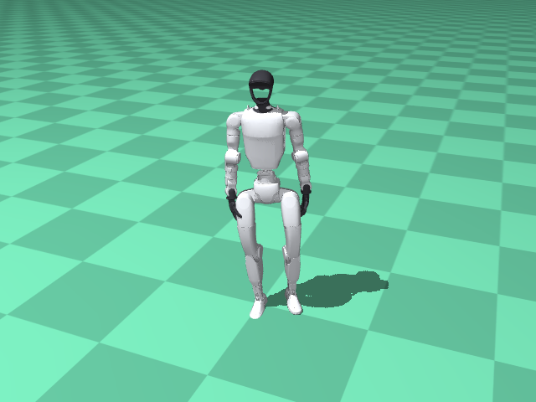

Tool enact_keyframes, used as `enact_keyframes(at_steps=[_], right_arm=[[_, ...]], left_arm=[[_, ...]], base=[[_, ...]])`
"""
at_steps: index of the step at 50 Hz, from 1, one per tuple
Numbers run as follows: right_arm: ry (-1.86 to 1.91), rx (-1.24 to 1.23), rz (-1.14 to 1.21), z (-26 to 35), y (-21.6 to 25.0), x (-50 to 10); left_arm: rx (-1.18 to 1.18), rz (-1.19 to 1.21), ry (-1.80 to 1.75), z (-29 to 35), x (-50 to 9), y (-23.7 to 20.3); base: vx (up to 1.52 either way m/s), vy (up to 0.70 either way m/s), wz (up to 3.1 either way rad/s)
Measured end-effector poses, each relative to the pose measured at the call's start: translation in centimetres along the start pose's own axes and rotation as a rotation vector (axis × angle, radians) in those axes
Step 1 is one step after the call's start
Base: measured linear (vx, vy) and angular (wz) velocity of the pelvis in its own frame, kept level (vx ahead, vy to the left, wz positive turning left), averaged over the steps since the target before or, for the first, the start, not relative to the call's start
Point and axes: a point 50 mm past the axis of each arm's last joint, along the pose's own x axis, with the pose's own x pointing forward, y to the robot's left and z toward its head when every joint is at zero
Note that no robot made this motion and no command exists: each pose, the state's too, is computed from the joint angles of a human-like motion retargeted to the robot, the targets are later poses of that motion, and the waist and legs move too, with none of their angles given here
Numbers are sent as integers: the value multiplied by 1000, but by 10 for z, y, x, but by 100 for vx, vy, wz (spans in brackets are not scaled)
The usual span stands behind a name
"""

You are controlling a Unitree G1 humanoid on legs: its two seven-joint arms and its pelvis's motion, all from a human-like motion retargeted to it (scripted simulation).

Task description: Upper body actions

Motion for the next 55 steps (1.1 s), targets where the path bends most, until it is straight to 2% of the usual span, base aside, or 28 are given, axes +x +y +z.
enact_keyframes(at_steps=[5,10,18,25,40,48,55], right_arm=[[-150,-71,71,69,-1,2],[-343,-91,125,137,-9,-9],[-495,-133,129,192,-20,-28],[-453,-104,123,178,-17,-22],[-249,-117,129,106,3,-1],[-284,-132,109,112,-1,-3],[-264,-166,107,101,0,-2]], left_arm=[[-39,-32,144,-45,-6,6],[52,-52,256,-74,-14,18],[10,-48,327,-101,-20,14],[19,-57,284,-90,-17,14],[-21,-22,103,-42,-7,13],[109,68,8,-1,-9,34],[59,64,23,-6,-9,34]], base=[[-15,-10,32],[-12,-10,23],[-3,0,2],[6,-1,18],[14,5,2],[1,5,-1],[11,11,-25]])
